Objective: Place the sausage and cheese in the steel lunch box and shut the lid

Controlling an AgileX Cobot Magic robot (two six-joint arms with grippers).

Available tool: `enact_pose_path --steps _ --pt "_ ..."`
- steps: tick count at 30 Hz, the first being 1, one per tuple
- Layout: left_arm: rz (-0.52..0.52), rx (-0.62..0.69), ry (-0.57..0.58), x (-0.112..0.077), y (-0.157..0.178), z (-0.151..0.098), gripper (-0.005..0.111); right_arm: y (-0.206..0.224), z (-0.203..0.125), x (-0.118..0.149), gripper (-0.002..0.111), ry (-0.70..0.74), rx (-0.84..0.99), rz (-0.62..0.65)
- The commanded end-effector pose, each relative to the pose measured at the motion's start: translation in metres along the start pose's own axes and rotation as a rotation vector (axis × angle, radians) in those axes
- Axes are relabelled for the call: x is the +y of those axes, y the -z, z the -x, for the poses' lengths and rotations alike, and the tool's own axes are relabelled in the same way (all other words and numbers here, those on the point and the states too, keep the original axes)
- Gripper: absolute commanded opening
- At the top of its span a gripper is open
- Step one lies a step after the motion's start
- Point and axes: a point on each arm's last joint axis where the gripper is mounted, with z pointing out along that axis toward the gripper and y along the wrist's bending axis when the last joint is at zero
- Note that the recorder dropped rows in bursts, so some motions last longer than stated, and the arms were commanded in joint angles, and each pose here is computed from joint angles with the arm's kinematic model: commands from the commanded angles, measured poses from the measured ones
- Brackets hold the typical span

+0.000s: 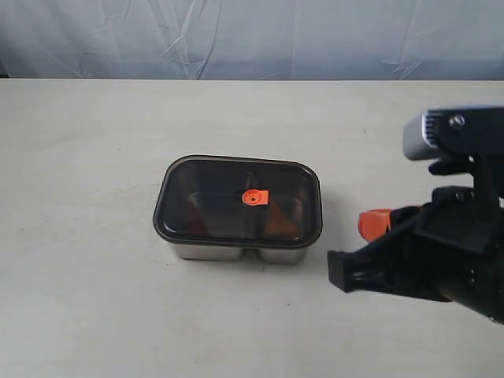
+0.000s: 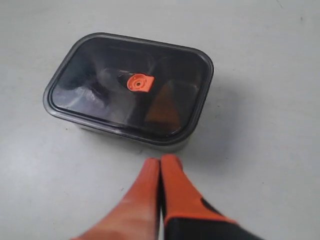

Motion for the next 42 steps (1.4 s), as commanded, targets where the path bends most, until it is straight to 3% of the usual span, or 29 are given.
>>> enact_pose_path --steps 1,5,9,16,24,28,33,37,42 --pt "0.049 -0.036 -0.006 -0.007 0.030 -0.014 0.000 0.002 -0.017 -0.009 0.000 0.018 -0.025 0.020" --pt "0.062 -0.051 -0.053 -0.012 0.045 -0.023 0.000 -0.002 -0.033 -0.015 0.000 -0.028 0.065 -0.004" --pt "0.019 -0.041 -0.027 -0.017 0.046 -0.025 0.000 -0.001 -0.043 -0.014 0.000 -0.139 0.175 -0.008" --pt "0.002 -0.029 -0.018 -0.018 0.046 -0.026 0.000 -0.001 -0.042 -0.007 0.000 -0.153 0.178 0.069" --pt "0.002 -0.029 -0.018 -0.018 0.046 -0.026 0.000 -0.001 -0.042 -0.007 0.000 -0.154 0.178 0.074" --pt "0.054 -0.043 -0.049 -0.014 0.045 -0.026 0.000 -0.001 -0.042 -0.007 0.000 -0.154 0.178 0.074" --pt "0.223 -0.242 0.070 0.002 0.023 -0.030 0.000 -0.001 -0.042 -0.007 0.000 -0.154 0.178 0.074" --pt "0.338 -0.213 0.207 0.017 -0.001 -0.064 0.000 -0.001 -0.042 -0.007 0.000 -0.154 0.178 0.074" --pt "0.382 -0.164 0.365 0.028 -0.020 -0.102 0.000 0.000 -0.042 -0.005 0.000 -0.155 0.177 0.092"
